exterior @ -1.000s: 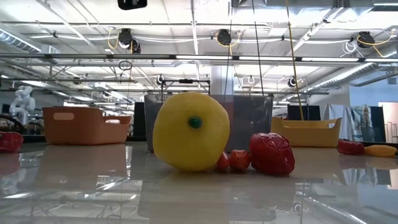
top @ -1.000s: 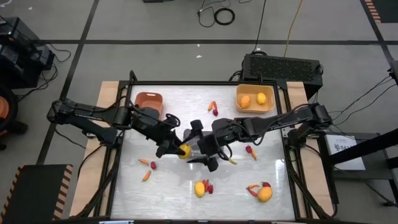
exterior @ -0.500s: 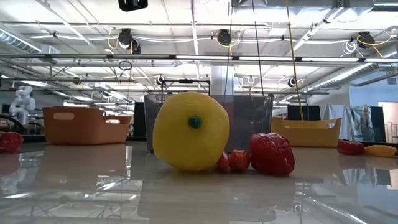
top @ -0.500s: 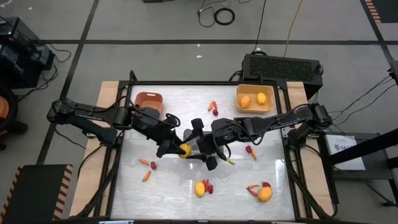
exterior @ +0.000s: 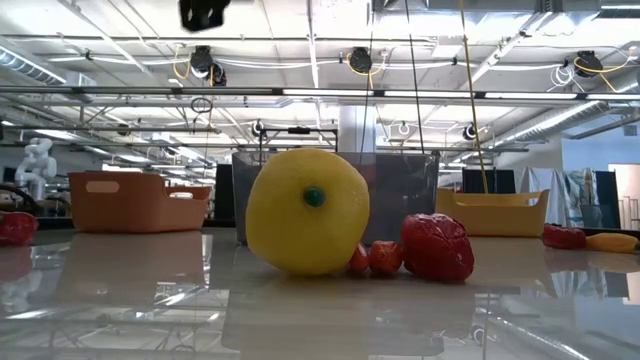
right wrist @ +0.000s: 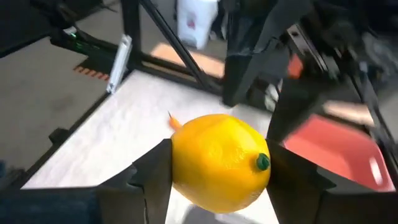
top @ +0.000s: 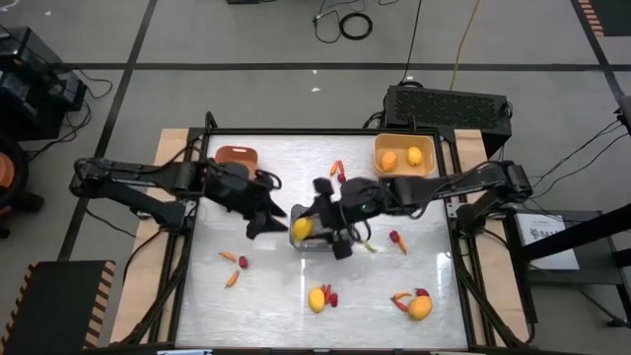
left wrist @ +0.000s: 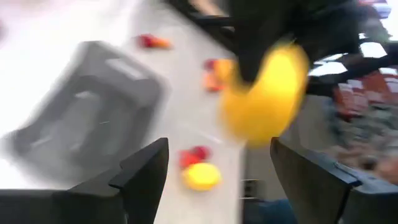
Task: Sort produce into baskets
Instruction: Put the yellow lemon into the yellow bin
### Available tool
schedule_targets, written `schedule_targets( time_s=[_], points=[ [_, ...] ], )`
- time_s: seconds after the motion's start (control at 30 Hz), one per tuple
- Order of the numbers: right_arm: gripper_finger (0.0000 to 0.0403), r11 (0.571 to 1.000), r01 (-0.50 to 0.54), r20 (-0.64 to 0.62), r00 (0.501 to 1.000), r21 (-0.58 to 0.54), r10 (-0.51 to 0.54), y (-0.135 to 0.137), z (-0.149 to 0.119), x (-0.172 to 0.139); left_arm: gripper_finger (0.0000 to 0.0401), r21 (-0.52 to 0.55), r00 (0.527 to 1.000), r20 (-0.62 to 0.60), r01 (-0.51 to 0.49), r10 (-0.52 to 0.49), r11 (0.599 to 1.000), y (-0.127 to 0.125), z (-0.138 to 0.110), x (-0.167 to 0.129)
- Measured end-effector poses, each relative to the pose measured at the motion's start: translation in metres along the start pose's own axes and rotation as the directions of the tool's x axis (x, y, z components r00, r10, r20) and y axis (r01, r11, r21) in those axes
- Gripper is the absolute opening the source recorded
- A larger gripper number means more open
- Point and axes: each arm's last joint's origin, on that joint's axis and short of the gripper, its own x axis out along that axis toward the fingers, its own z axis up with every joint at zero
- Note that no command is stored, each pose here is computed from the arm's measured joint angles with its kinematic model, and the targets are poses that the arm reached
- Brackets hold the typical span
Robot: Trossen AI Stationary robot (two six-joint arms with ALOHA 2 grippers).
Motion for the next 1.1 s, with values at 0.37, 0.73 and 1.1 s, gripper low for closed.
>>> schedule_targets(
  time_s=[0.37, 0.73, 1.1],
  points=[
    [0.0207, 0.923, 0.327, -0.540, 0.824, 0.204, -0.173, -0.065, -0.052, -0.067, 0.0287, 0.021, 0.908, 0.026, -0.419, 0.419, 0.908, 0.027, -0.015, -0.040],
    [0.0208, 0.687, 0.654, -0.796, 0.577, 0.318, -0.181, -0.154, -0.117, -0.132, 0.0287, -0.039, 0.876, 0.062, -0.477, 0.479, 0.878, 0.029, -0.014, -0.039],
    [0.0208, 0.395, 0.841, -0.880, 0.453, 0.370, -0.139, -0.192, -0.213, -0.177, 0.0287, -0.174, 0.828, 0.128, -0.523, 0.546, 0.834, 0.031, -0.011, -0.040]
  ],
)
